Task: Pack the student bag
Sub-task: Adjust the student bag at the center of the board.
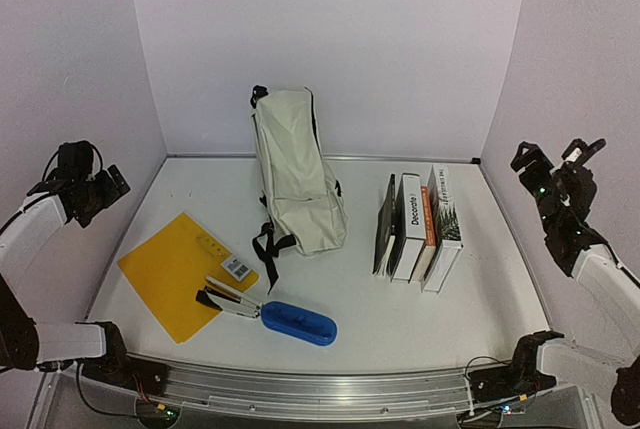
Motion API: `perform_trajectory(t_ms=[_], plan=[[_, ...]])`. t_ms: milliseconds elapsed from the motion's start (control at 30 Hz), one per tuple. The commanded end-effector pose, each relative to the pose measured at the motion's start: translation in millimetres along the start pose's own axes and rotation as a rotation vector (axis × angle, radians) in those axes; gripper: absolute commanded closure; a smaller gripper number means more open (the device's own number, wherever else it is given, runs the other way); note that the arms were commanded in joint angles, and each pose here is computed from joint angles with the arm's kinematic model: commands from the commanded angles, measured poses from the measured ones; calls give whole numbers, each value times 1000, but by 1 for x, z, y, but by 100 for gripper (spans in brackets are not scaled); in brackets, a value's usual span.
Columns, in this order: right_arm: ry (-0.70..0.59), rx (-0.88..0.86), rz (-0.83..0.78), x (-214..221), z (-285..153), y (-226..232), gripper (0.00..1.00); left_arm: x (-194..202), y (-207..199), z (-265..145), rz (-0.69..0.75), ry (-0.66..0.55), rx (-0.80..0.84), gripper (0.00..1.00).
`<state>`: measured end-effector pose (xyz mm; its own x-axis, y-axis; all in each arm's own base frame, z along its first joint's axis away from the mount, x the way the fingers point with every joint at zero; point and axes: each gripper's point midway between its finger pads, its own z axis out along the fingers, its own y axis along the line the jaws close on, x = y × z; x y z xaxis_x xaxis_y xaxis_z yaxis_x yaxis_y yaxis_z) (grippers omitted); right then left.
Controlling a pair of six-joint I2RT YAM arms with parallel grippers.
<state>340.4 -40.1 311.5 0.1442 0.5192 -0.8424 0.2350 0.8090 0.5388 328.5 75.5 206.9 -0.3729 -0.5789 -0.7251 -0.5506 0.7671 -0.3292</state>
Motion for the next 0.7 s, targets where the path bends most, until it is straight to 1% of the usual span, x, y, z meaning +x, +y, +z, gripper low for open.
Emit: perform_trajectory(t_ms=[0, 133, 200, 233, 300, 400, 433, 567, 667], plan=[[-60, 40, 58, -22, 3, 2, 2, -23, -3, -10, -35, -35, -27, 0], [-51, 1, 73, -27, 4, 13, 2, -29, -11, -6, 8, 31, -45, 0], [-27, -44, 46, -28, 8, 26, 2, -30, -23, -7, 38, 67, -4, 0], [-5, -70, 27, -26, 10, 32, 2, -30, -34, -8, 58, 84, 47, 0], [30, -122, -3, -25, 10, 45, 2, -27, -53, -15, 86, 89, 113, 0], [89, -183, -42, -25, 12, 63, 2, -11, -95, -27, 180, 78, 193, 0], [118, -190, -60, -25, 13, 68, 2, -2, -112, -30, 203, 94, 239, 0], [261, -225, -126, -14, 22, 90, 2, 38, -184, -46, 262, 204, 481, 0], [343, -287, -150, 3, 20, 113, 3, 64, -237, -71, 335, 229, 657, 0]])
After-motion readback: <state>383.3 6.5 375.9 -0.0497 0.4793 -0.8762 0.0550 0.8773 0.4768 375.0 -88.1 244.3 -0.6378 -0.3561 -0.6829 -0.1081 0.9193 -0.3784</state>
